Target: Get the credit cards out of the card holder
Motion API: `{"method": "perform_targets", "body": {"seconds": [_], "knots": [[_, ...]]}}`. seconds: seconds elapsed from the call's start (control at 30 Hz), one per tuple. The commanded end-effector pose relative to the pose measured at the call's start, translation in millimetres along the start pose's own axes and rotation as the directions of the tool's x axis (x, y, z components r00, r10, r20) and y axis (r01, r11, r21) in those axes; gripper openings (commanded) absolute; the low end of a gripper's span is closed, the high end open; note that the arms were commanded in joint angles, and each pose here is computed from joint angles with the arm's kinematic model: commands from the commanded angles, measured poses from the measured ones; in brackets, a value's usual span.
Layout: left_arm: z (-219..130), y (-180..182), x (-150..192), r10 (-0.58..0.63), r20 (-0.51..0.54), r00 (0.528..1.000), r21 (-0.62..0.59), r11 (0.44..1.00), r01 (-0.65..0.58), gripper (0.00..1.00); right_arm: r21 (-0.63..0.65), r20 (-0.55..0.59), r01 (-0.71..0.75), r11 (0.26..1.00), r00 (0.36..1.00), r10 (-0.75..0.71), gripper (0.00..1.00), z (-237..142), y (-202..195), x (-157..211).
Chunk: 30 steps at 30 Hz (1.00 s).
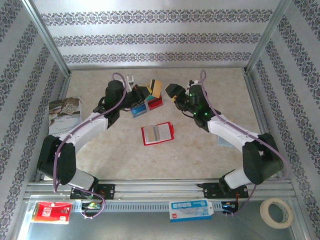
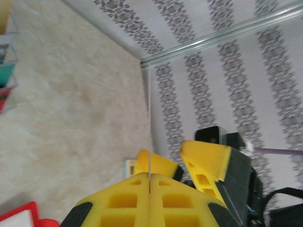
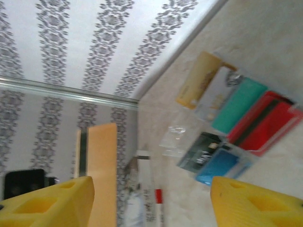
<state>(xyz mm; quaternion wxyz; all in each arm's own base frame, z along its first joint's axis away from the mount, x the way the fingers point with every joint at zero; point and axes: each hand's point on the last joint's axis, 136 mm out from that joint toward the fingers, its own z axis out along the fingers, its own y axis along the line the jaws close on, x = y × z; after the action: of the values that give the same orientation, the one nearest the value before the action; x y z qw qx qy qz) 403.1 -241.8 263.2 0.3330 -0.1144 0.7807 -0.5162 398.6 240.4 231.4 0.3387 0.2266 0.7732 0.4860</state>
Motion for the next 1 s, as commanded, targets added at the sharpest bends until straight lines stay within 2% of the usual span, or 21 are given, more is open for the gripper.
{"method": "perform_targets", "body": {"seconds": [0.0,0.13,0.27,0.33,0.5,0.67,0.77,0.97], "knots": [[-3.6,32.3,3.7,0.197,-0.103,0.975,-0.188,0.959,-0.213,0.0,0.139,-0.011,0.104,0.985,0.995,-0.103,0.71,-15.0,-34.9,1.4],[-3.2,46.6,-2.9,0.394,-0.252,0.884,-0.281,0.844,-0.456,0.0,0.208,-0.042,0.151,0.967,0.989,-0.145,0.79,-22.7,-56.4,3.4],[-3.9,70.9,-19.2,0.514,-0.408,0.754,-0.366,0.665,-0.651,0.0,0.217,-0.068,0.207,0.954,0.978,-0.196,0.97,-26.6,-65.0,7.1],[-0.2,75.1,-30.0,0.558,-0.45,0.697,-0.375,0.59,-0.715,0.0,0.217,-0.089,0.225,0.95,0.974,-0.21,0.98,-27.1,-66.5,8.4],[19.7,77.8,-54.7,0.679,-0.51,0.529,-0.32,0.421,-0.849,0.0,0.224,-0.119,0.214,0.951,0.974,-0.192,0.98,-28.1,-75.0,11.5],[49.4,86.9,-67.3,0.761,-0.567,0.316,-0.178,0.262,-0.949,0.0,0.223,-0.143,0.219,0.95,0.971,-0.19,0.98,-35.0,-74.0,12.0],[59.1,89.2,-79.2,0.78,-0.569,0.261,-0.153,0.211,-0.965,0.0,0.227,-0.134,0.243,0.943,0.967,-0.216,0.98,-43.1,-69.4,9.4],[71.6,94.0,-82.1,0.826,-0.529,0.192,-0.02,0.214,-0.977,0.0,0.218,-0.127,0.242,0.945,0.968,-0.218,0.98,-47.4,-64.1,10.5]]}}
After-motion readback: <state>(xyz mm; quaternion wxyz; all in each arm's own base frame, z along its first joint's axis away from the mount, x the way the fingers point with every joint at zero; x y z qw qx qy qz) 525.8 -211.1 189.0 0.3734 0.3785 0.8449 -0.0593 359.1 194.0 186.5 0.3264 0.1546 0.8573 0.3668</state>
